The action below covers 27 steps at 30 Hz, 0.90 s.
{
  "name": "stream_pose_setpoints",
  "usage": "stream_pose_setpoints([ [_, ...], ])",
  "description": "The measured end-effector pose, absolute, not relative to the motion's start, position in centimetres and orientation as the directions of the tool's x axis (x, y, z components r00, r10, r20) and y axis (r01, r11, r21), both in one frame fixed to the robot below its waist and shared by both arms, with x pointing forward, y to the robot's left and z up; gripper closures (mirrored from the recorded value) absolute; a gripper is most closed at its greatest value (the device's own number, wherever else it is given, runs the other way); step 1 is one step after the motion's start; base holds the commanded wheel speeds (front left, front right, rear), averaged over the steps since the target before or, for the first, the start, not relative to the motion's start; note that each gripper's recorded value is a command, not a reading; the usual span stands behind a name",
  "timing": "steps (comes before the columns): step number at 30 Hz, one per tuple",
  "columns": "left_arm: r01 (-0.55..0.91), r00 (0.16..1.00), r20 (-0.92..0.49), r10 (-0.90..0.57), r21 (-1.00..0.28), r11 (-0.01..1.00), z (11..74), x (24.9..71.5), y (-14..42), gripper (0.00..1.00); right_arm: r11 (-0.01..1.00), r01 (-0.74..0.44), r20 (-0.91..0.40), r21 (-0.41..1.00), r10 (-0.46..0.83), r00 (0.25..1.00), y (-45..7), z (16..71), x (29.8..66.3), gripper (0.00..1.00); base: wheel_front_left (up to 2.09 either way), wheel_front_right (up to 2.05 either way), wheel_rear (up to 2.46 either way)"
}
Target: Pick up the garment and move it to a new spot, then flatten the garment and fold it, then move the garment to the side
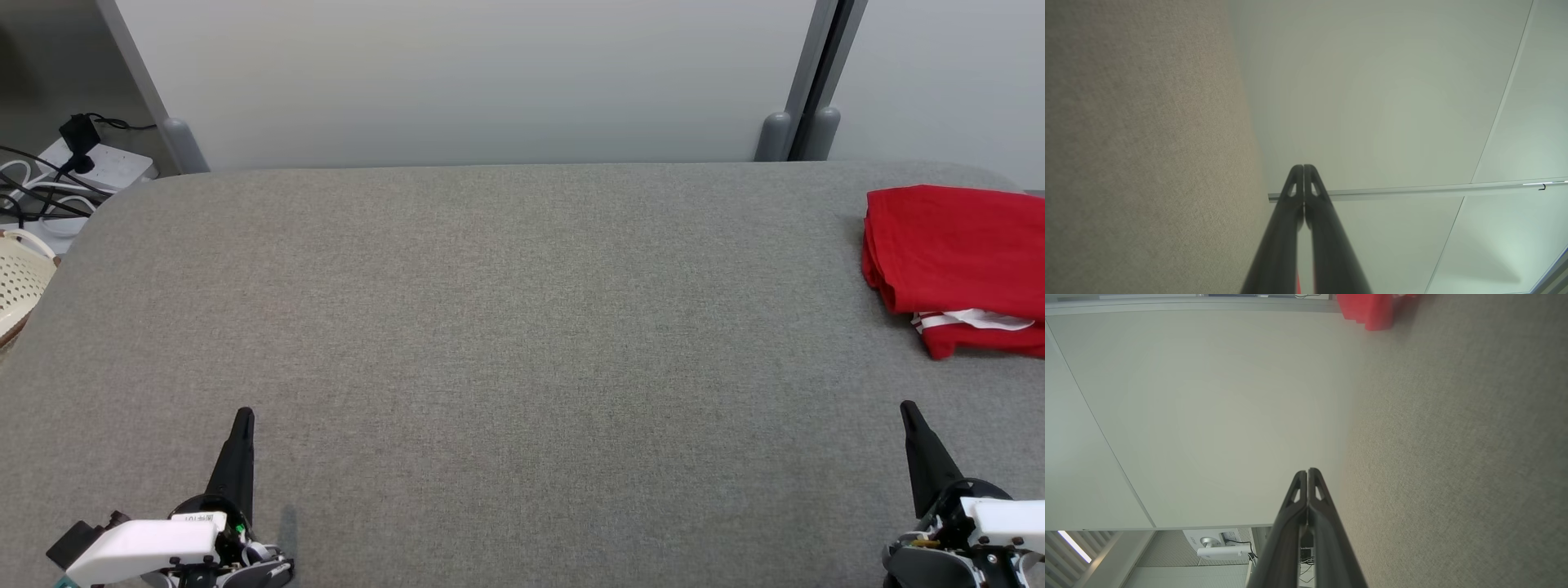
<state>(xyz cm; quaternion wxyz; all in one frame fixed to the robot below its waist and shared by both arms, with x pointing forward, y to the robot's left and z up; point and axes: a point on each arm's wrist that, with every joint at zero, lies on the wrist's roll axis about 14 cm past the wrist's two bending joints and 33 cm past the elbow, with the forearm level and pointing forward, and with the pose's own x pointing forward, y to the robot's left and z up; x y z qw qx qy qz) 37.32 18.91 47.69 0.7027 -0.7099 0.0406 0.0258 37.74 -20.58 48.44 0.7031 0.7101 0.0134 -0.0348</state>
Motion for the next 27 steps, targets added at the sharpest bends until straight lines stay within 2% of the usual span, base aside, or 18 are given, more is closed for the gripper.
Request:
stream_pose_setpoints([
  [27,-0.094,0.995,-0.094,-0.022,-0.996,-0.010,47.69,37.32,18.93,1.00,-0.012,0.068,-0.069,0.998,-0.030,0.997,-20.57,48.43,37.74,1.00,0.00,0.00,0.00],
])
